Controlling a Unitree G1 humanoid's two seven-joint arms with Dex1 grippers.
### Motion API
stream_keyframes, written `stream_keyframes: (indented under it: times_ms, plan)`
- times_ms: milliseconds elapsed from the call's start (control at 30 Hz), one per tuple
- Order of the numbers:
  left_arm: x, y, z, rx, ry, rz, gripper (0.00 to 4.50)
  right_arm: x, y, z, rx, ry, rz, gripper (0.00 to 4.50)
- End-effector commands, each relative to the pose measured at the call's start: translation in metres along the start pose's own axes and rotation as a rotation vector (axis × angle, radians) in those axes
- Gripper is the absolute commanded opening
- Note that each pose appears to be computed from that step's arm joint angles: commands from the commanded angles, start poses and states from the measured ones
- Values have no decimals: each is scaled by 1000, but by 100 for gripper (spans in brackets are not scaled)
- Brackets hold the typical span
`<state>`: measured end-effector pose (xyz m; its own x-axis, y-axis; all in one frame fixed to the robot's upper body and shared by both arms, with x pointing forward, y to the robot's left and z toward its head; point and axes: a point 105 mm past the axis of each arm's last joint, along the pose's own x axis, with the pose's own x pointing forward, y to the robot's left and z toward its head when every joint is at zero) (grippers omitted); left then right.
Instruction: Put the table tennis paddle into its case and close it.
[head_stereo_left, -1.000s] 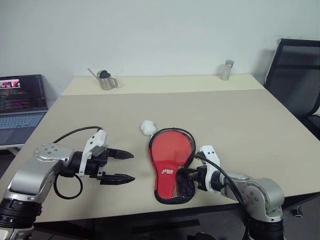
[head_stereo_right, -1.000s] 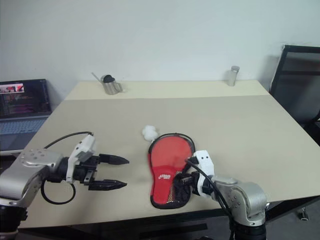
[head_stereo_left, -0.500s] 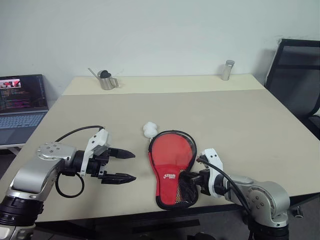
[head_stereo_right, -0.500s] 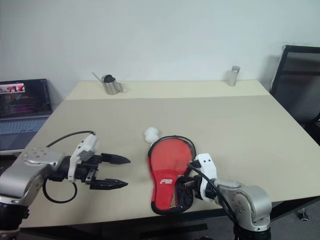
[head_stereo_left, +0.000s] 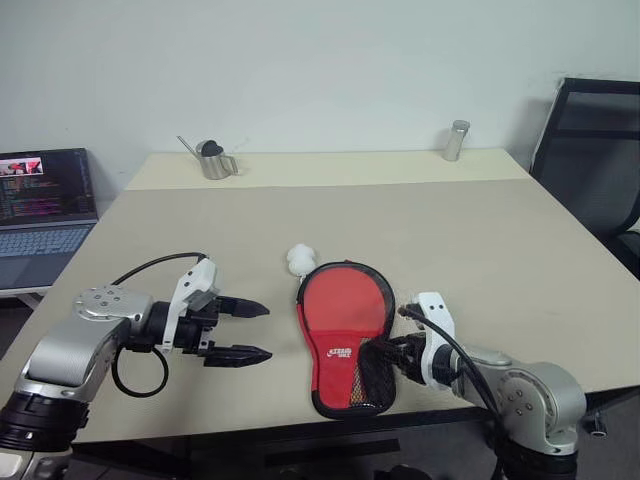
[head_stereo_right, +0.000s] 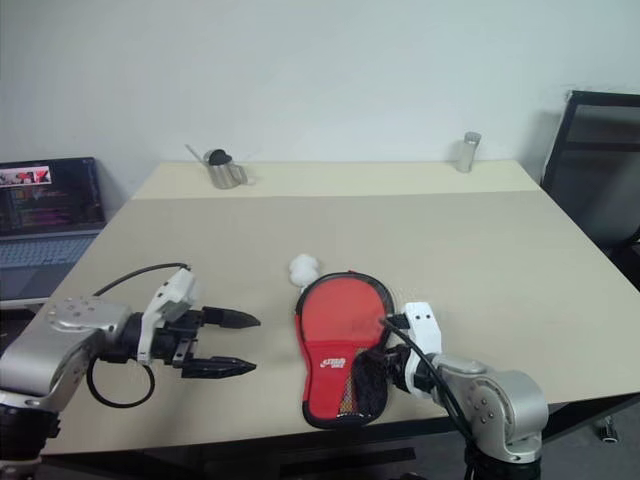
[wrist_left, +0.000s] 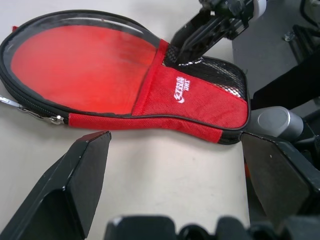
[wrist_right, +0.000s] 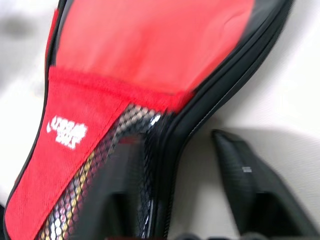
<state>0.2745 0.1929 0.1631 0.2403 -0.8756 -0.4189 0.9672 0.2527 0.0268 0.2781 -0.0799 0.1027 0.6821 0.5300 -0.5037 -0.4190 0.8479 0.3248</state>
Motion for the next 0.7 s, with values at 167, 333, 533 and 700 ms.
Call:
stream_keyframes:
  times_ms: [167, 333, 533, 700]
  plan:
    - [2, 7, 8, 36, -52, 46, 450, -24, 1, 42, -149, -165, -3, 447]
    - [2, 28, 13, 23, -96, 162, 450, -16, 17, 68, -292, -232, 113, 447]
    - [-5, 72, 5, -43, -105, 435, 450, 7, 36, 74, -462, -276, 191, 447]
    - [-10, 97, 3, -83, -122, 597, 450, 24, 36, 62, -469, -262, 206, 447]
